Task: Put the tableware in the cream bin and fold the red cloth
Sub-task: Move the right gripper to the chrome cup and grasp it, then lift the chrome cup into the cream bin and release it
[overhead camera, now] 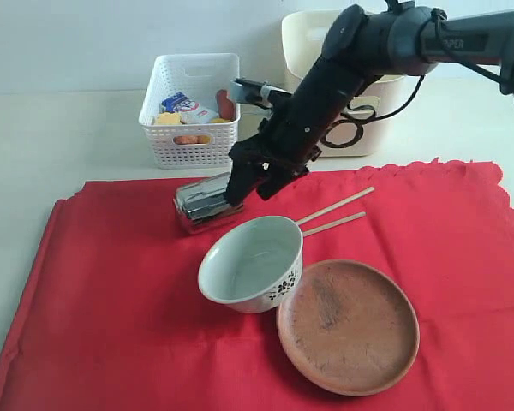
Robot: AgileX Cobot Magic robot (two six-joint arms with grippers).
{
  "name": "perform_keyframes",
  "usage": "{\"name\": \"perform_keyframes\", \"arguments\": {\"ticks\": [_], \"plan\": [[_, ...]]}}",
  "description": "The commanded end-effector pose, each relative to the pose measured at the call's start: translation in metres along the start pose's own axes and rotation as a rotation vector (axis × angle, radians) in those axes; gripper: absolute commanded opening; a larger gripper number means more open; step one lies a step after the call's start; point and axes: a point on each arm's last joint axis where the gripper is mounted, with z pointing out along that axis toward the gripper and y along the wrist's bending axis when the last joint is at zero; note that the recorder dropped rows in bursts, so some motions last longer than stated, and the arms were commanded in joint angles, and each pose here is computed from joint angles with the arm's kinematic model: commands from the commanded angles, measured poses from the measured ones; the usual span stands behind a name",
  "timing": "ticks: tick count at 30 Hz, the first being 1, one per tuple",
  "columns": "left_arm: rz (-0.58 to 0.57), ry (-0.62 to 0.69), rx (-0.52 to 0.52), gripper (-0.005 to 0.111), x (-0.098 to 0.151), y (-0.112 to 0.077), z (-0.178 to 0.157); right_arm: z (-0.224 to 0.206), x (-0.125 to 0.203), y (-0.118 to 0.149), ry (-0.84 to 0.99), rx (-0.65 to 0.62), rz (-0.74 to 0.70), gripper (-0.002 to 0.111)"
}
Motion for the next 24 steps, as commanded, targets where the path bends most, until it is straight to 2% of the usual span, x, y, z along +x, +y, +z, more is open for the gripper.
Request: {"name": "perform_keyframes", "arguments": {"ticks": [1, 7, 12, 15, 19, 24], "plan": [[0.005, -0.005, 0.000, 0.000, 0.001, 0.000, 0.000, 0.002, -0.002, 0.008, -0.035, -0.108, -0.039, 0.064], [0.005, -0.005, 0.000, 0.000, 0.001, 0.000, 0.000, 0.003, -0.008, 0.016, -0.100, -0.195, -0.062, 0.064], [0.005, -0.005, 0.000, 0.000, 0.001, 0.000, 0.000, 0.013, -0.006, 0.011, -0.095, -0.224, -0.044, 0.064], [0.005, -0.005, 0.000, 0.000, 0.001, 0.000, 0.000, 0.026, -0.002, 0.004, -0.064, -0.249, -0.021, 0.060], [0.005, -0.005, 0.000, 0.000, 0.001, 0.000, 0.000, 0.034, -0.001, 0.002, -0.069, -0.304, -0.013, 0.045], [0.005, -0.005, 0.000, 0.000, 0.001, 0.000, 0.000, 0.034, -0.005, 0.006, -0.128, -0.355, -0.035, 0.018]]}}
